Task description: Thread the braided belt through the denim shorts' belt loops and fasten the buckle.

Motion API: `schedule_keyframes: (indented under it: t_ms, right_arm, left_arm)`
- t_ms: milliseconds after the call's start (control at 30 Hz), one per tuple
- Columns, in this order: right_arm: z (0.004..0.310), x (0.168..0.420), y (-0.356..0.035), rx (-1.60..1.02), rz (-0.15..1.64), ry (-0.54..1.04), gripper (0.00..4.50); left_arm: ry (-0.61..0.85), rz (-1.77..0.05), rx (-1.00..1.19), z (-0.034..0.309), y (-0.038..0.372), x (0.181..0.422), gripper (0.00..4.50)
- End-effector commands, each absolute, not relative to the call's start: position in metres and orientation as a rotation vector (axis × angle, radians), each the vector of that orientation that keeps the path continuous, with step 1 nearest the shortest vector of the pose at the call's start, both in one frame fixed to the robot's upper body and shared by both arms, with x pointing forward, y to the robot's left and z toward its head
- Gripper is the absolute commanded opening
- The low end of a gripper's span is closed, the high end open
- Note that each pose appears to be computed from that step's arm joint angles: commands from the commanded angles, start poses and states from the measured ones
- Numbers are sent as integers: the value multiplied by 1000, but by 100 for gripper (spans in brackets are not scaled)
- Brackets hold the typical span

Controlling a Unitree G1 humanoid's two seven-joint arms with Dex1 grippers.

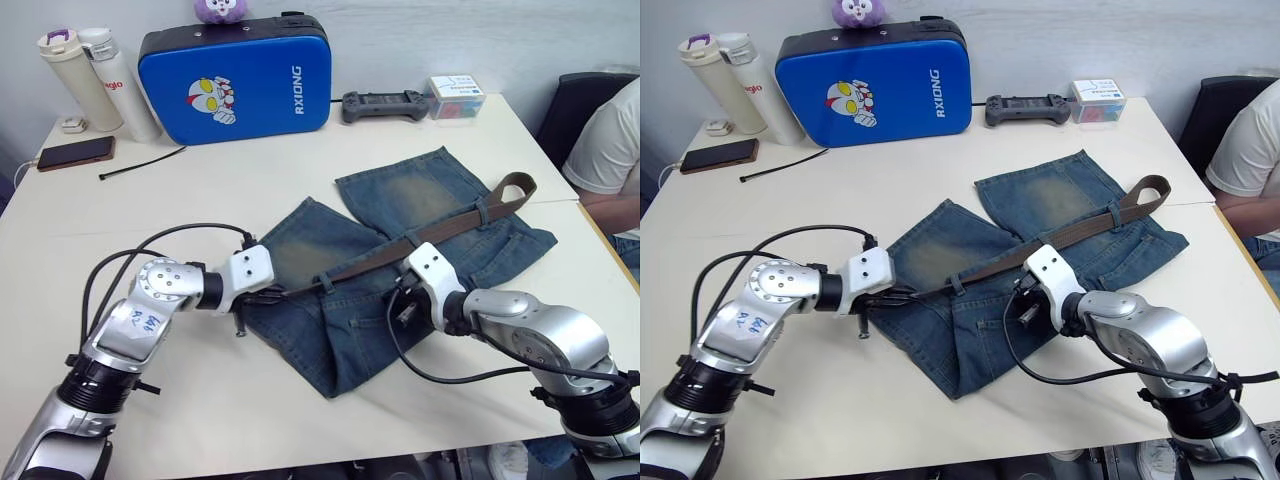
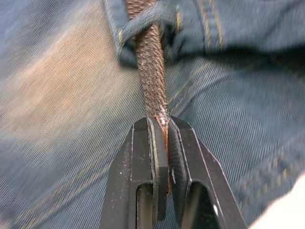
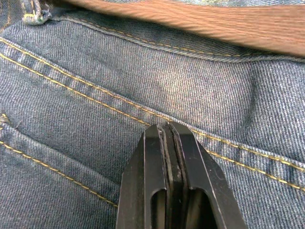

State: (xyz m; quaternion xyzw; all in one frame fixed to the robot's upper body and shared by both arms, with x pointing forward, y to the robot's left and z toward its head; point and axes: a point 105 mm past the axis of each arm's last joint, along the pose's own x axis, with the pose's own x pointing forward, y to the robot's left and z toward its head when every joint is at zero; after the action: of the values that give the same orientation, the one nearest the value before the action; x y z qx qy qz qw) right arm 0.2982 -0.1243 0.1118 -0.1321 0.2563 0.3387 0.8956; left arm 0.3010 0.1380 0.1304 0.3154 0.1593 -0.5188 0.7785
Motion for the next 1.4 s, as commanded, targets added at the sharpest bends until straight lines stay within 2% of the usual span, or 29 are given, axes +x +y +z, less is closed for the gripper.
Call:
schedule_keyframes:
  t_ms: [33,133,267,400,600,767,1000,1033,1067,1233,1267,1300,1333,1400]
  right_arm:
    - [100,301,-127,-260,690,578,0]
    - [94,300,-128,-267,714,604,0]
    - [94,305,-130,-271,744,621,0]
    - [96,316,-130,-298,794,629,0]
    - [99,329,-113,-328,887,620,0]
    - [103,336,-100,-352,953,607,0]
    - [111,343,-91,-373,993,582,0]
    - [113,344,-90,-372,996,578,0]
    - [115,343,-89,-369,1002,573,0]
    - [137,337,-85,-338,1055,519,0]
    - [145,333,-84,-327,1084,497,0]
    - [152,329,-82,-313,1114,478,0]
    - [162,323,-81,-296,1156,450,0]
    - [174,315,-81,-286,1208,417,0]
  left_arm:
    - [305,-1030,841,143,165,302,2]
    - [289,-888,1041,143,202,309,2]
    - [322,-762,1125,136,252,298,2]
    - [350,-594,1120,147,298,272,2]
    - [483,-458,1184,130,354,218,2]
    - [531,-360,1116,121,372,189,2]
    - [483,-322,879,120,356,182,2]
    - [471,-330,841,122,352,182,91]
    - [450,-347,804,125,347,182,120]
    - [311,-432,706,159,326,199,345]
    - [265,-464,683,170,319,205,361]
    - [228,-493,664,178,313,209,415]
    - [181,-552,626,187,302,213,443]
    - [129,-630,572,198,287,217,448]
